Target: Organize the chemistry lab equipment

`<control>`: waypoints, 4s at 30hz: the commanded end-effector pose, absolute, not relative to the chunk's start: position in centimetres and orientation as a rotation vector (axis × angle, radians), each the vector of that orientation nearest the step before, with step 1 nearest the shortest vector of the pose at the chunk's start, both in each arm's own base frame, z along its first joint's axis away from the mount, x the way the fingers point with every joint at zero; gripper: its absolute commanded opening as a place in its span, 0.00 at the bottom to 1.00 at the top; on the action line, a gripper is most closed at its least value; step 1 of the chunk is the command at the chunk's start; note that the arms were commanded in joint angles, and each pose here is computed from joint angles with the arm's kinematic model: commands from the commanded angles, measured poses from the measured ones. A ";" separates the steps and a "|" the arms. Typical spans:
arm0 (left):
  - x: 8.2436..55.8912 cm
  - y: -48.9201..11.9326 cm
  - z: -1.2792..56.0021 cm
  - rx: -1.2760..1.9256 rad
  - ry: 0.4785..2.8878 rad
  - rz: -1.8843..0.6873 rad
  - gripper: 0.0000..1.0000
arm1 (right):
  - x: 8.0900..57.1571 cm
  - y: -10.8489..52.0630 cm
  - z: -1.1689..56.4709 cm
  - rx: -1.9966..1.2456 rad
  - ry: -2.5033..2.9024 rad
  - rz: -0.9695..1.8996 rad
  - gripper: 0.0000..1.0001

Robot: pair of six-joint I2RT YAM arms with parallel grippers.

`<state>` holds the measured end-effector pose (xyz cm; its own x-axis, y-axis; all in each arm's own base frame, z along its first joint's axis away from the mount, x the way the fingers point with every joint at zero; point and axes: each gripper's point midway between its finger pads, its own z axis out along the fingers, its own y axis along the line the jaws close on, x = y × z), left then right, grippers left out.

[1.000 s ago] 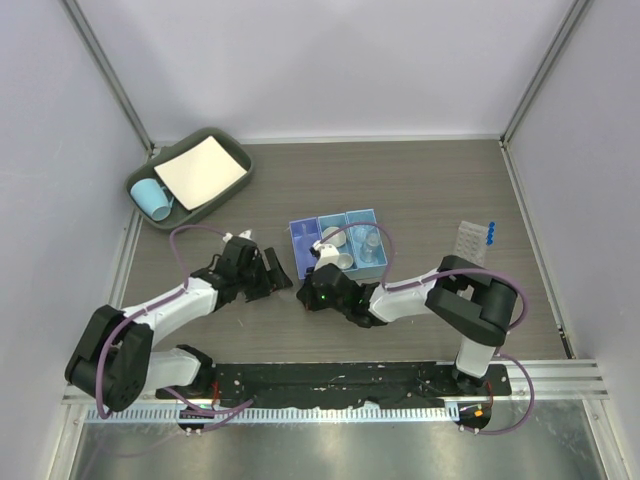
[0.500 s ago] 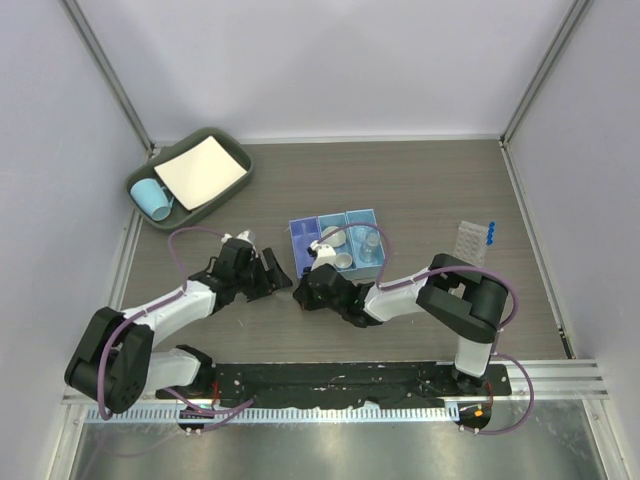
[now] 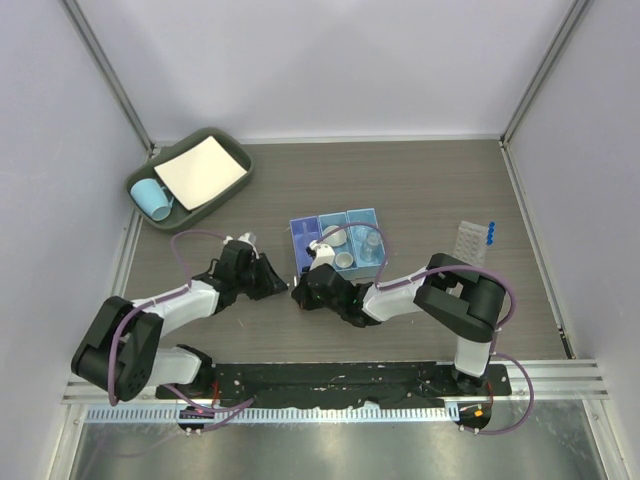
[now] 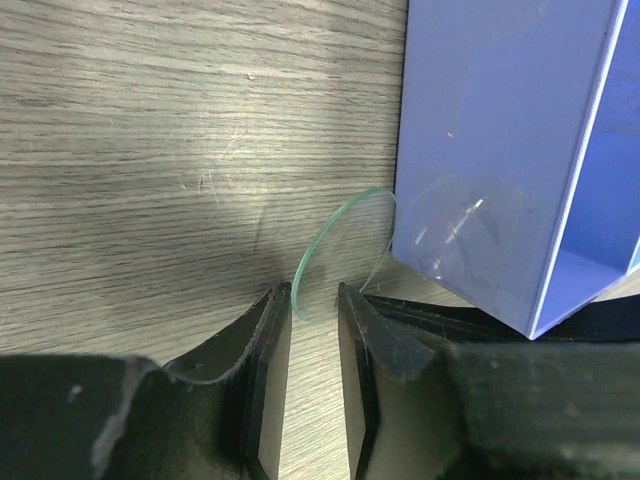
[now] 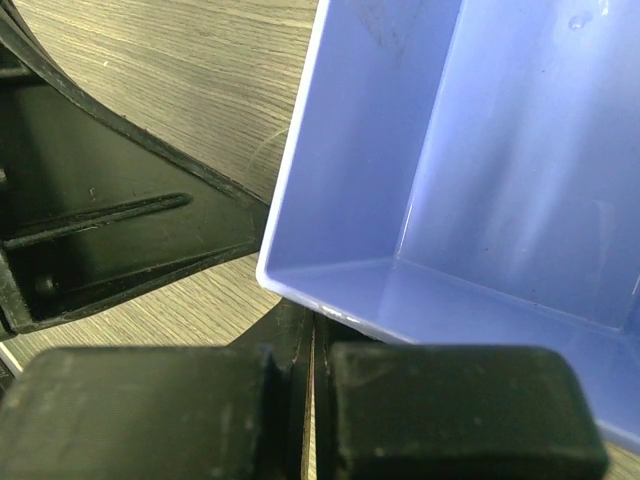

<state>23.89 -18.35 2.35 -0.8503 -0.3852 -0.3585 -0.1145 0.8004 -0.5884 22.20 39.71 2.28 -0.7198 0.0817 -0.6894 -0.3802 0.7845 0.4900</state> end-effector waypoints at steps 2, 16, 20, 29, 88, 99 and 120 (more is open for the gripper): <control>21.3 -17.1 -0.5 -0.380 2.637 -0.711 0.27 | 22.8 40.6 2.9 -0.196 2.212 0.826 0.01; 22.7 -17.1 0.3 -0.356 2.590 -0.695 0.00 | 22.5 40.5 3.2 -0.201 2.210 0.841 0.01; 23.1 -17.2 1.1 -0.346 2.567 -0.701 0.00 | 22.4 40.5 3.9 -0.207 2.204 0.854 0.01; 23.1 -16.2 3.4 -0.326 2.531 -0.646 0.00 | 21.5 39.5 8.4 -0.271 2.187 0.834 0.39; 29.9 -23.9 10.3 0.258 2.739 -0.628 0.00 | 17.7 26.8 14.9 -0.303 2.204 0.590 0.47; 29.6 -25.7 8.6 0.335 2.785 -0.623 0.00 | 17.2 26.9 14.3 -0.310 2.219 0.615 0.47; 30.2 -25.5 7.6 0.332 2.839 -0.499 0.34 | 17.0 26.7 14.5 -0.311 2.213 0.626 0.47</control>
<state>29.69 -25.77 7.04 -0.9481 0.1724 -0.2671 0.2582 0.9078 -0.3305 16.80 26.08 13.09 -0.6719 -0.0461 -0.7392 -0.3992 0.8632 0.3090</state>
